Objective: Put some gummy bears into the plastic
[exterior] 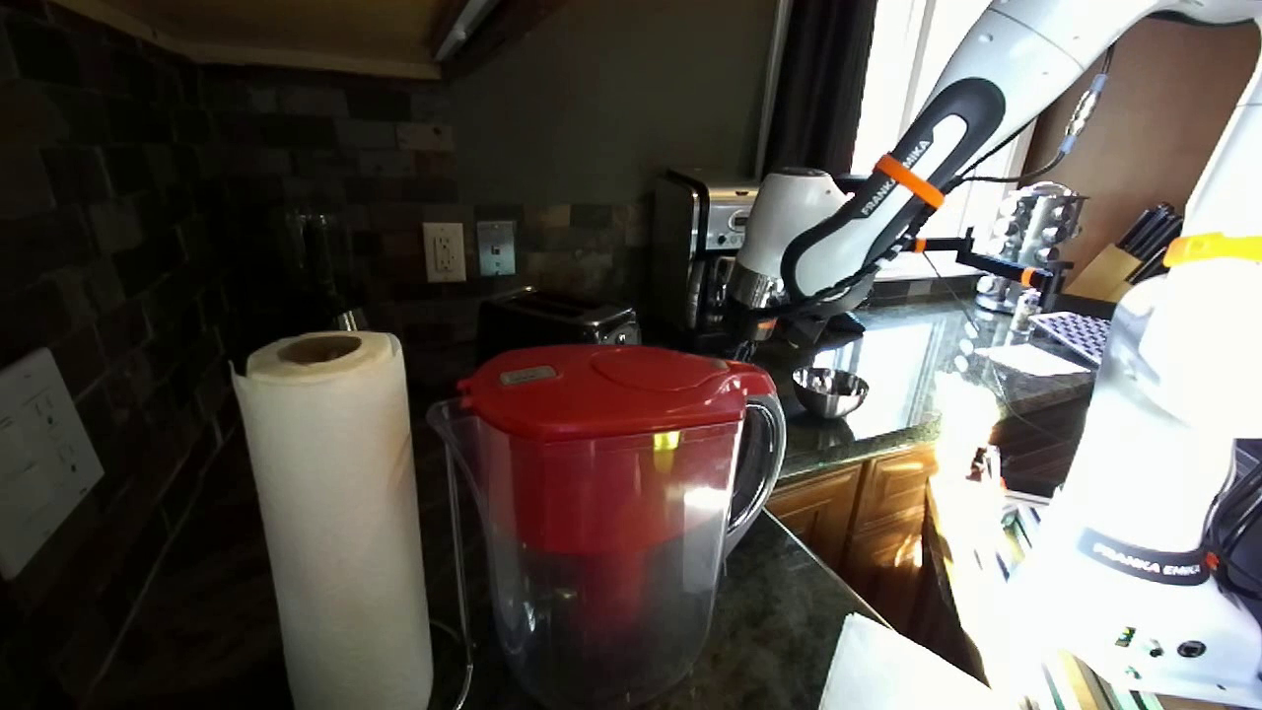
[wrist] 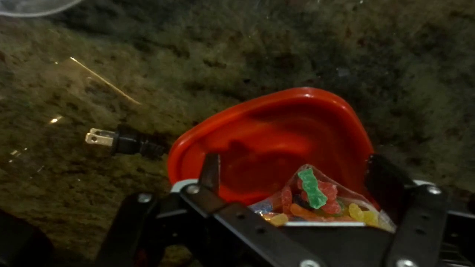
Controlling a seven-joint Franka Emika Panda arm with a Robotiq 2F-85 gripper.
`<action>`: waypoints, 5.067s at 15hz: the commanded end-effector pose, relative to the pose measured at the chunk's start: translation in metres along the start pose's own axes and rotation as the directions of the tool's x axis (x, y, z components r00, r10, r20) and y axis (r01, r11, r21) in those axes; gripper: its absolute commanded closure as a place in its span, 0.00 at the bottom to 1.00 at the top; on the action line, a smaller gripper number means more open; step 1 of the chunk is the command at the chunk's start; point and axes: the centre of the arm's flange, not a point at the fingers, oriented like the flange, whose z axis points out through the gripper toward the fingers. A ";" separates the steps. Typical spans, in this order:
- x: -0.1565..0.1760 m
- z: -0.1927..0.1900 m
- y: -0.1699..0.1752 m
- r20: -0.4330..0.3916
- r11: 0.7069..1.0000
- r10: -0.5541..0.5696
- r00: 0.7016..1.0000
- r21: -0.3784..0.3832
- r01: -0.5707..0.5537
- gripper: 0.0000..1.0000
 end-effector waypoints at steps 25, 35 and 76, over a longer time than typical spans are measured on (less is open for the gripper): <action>0.034 0.030 0.000 -0.040 0.991 0.002 0.999 0.137 0.003 1.00; 0.033 0.015 0.001 0.003 0.992 0.057 0.998 0.114 -0.056 0.98; -0.070 -0.048 0.072 0.408 0.913 -0.352 0.842 -0.049 0.405 0.88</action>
